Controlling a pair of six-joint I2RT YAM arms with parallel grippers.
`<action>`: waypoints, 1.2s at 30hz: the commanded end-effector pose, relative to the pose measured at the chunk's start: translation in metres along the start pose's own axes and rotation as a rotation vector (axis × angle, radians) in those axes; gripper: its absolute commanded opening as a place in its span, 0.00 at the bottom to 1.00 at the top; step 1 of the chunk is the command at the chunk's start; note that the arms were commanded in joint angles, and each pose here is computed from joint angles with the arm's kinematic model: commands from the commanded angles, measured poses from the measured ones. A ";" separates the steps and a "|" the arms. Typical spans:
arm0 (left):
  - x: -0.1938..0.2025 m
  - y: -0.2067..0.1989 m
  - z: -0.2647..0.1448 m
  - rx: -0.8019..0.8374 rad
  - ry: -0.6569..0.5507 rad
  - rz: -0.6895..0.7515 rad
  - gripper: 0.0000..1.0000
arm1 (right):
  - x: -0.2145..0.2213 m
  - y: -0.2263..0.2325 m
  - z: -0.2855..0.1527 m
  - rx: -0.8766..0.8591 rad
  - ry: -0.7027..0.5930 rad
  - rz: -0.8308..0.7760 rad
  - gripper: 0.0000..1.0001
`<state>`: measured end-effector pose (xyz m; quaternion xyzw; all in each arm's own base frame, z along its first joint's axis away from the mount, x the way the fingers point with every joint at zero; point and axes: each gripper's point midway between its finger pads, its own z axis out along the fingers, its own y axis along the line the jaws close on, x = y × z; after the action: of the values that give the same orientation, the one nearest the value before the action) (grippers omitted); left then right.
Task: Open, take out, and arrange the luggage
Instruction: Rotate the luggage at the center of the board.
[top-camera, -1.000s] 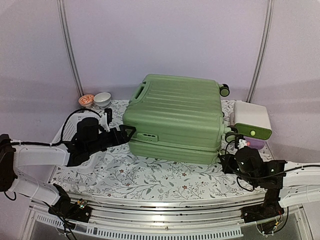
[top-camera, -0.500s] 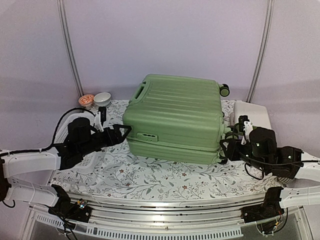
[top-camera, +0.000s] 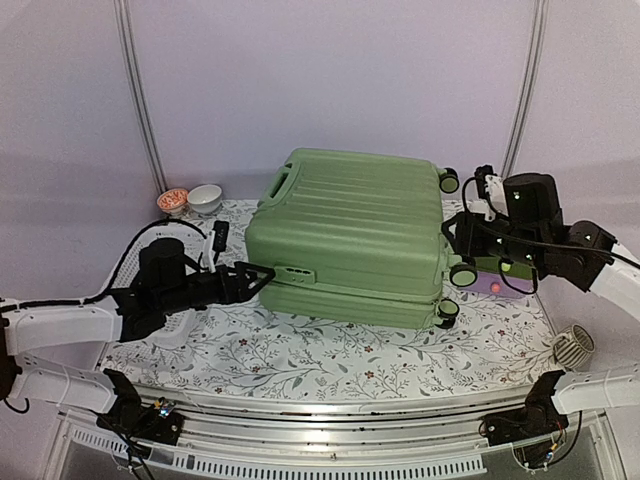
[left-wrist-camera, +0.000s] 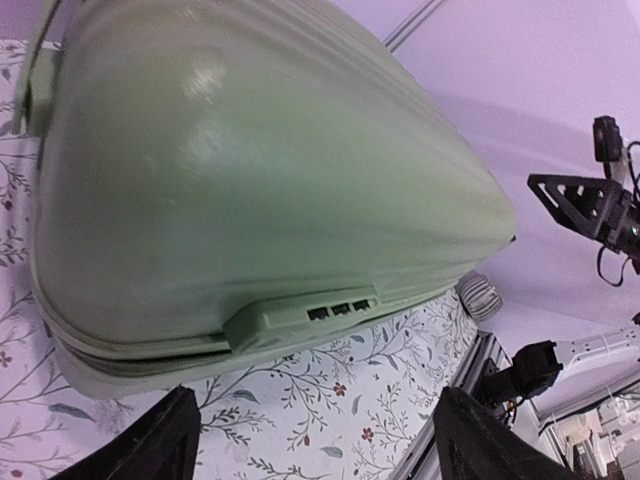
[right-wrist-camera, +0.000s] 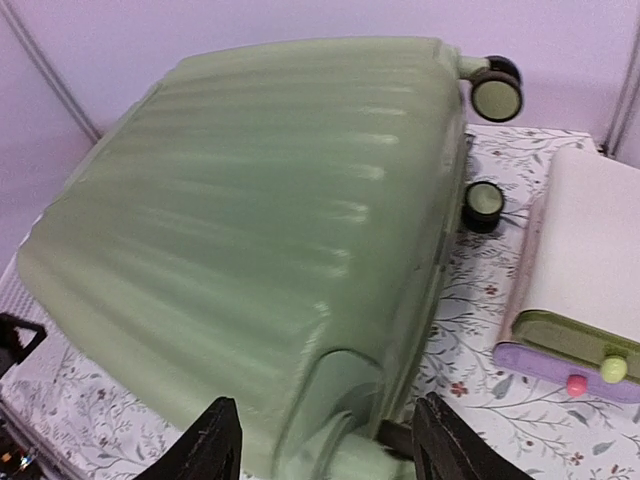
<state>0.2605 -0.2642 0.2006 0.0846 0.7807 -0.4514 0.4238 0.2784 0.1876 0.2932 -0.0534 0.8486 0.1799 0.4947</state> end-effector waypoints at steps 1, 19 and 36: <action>0.020 -0.018 0.007 0.072 0.051 0.010 0.83 | -0.011 -0.051 0.002 0.180 0.004 0.022 0.59; 0.008 0.007 0.008 -0.106 -0.005 0.035 0.85 | 0.057 0.038 0.074 -0.209 0.347 -0.180 0.51; -0.011 0.026 -0.030 -0.213 -0.114 0.025 0.87 | 0.059 0.090 0.038 -0.267 0.262 -0.296 0.57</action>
<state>0.2633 -0.2327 0.2097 0.0304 0.7902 -0.3804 0.4796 0.2396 0.3149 0.2213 -0.3170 0.8579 0.2253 0.3359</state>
